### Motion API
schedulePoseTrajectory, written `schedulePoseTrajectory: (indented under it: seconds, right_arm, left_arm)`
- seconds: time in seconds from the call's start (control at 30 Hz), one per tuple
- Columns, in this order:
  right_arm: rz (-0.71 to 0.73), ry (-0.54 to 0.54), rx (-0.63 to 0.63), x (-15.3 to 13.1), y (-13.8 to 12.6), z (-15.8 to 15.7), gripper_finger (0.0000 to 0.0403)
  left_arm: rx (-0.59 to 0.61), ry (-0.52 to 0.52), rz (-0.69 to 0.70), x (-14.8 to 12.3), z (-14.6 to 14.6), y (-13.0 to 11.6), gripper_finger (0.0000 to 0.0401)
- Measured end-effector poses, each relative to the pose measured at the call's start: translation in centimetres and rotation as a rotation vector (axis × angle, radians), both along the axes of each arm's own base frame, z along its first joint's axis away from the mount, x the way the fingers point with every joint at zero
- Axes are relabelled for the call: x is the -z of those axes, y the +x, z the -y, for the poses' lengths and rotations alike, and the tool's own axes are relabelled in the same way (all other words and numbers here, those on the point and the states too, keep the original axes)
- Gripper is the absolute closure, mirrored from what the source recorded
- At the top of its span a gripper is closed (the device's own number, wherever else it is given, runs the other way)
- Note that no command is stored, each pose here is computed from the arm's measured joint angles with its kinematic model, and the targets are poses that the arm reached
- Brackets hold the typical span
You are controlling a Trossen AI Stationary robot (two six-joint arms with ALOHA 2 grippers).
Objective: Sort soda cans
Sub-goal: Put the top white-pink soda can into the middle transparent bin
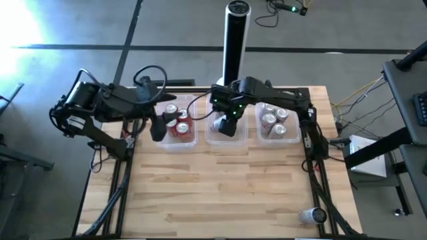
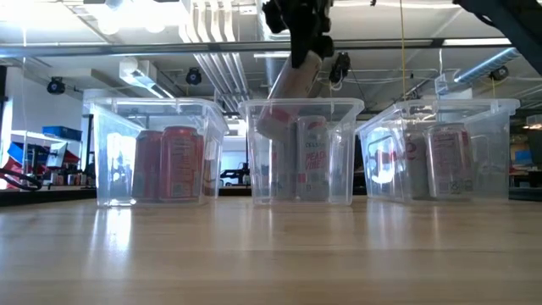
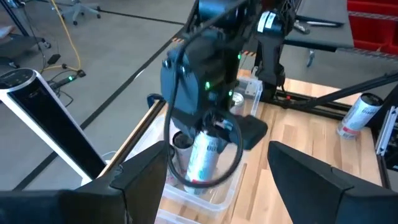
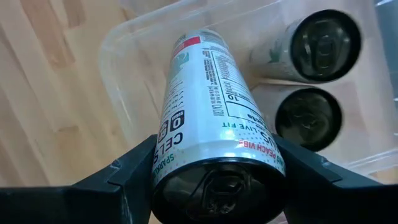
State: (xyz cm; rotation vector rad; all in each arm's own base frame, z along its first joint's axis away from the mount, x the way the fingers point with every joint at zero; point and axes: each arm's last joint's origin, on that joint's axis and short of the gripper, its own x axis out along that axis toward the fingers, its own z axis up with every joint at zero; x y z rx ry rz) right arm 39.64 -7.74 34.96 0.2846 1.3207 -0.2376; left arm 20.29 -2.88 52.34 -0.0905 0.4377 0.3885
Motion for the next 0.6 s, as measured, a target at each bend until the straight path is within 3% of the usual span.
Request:
schedulePoseTrajectory:
  seconds: [0.3,0.6]
  right_arm:
    - [-0.071,0.004,-0.042,2.2,0.7,0.3,0.0154]
    - [-0.210,0.036,-0.034,4.8,-0.9,-0.1,0.0154]
  left_arm:
    - [-0.004,-0.001,-0.005,0.2,0.0,0.2,0.0141]
    - [-0.005,-0.001,-0.002,0.2,0.0,0.2,0.0141]
